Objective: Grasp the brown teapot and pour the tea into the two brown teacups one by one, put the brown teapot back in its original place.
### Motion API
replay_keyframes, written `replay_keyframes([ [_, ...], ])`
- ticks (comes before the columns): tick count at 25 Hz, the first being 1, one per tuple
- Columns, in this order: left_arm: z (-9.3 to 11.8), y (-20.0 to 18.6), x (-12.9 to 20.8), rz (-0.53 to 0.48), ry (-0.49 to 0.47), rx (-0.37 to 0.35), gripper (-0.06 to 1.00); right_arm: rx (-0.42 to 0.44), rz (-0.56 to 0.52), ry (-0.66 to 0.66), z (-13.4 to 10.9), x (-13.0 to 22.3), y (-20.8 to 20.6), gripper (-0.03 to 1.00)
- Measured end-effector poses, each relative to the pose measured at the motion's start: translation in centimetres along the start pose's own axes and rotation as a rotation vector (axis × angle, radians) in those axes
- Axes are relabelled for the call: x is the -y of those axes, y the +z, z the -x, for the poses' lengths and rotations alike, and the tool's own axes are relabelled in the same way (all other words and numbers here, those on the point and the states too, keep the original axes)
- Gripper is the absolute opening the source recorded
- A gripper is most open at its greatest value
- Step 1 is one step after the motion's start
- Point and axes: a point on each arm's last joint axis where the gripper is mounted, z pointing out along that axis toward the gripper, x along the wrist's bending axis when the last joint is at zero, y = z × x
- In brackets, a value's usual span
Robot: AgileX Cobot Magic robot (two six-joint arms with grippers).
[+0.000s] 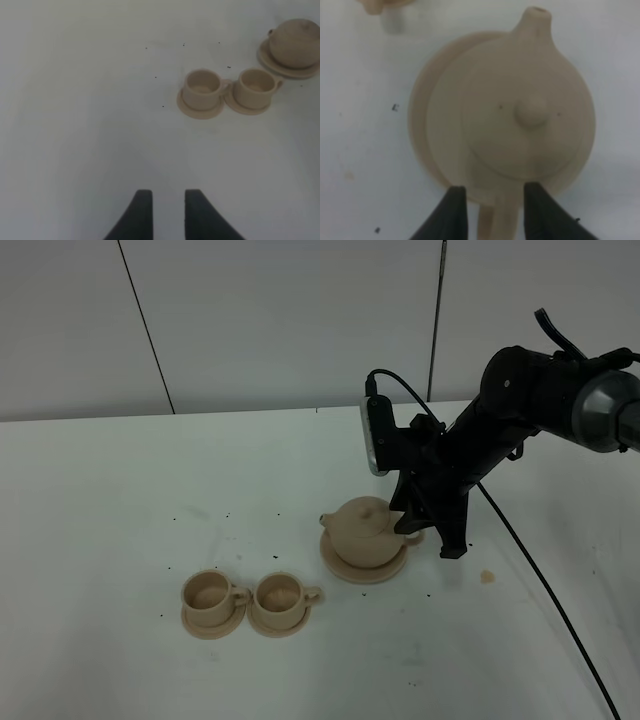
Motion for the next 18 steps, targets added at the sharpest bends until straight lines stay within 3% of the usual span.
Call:
replay_keyframes([
  [18,0.00,0.00,0.00,0.000,0.000,0.000,0.23,0.000,0.012,0.002,0.01,0.17,0.73,0.27],
])
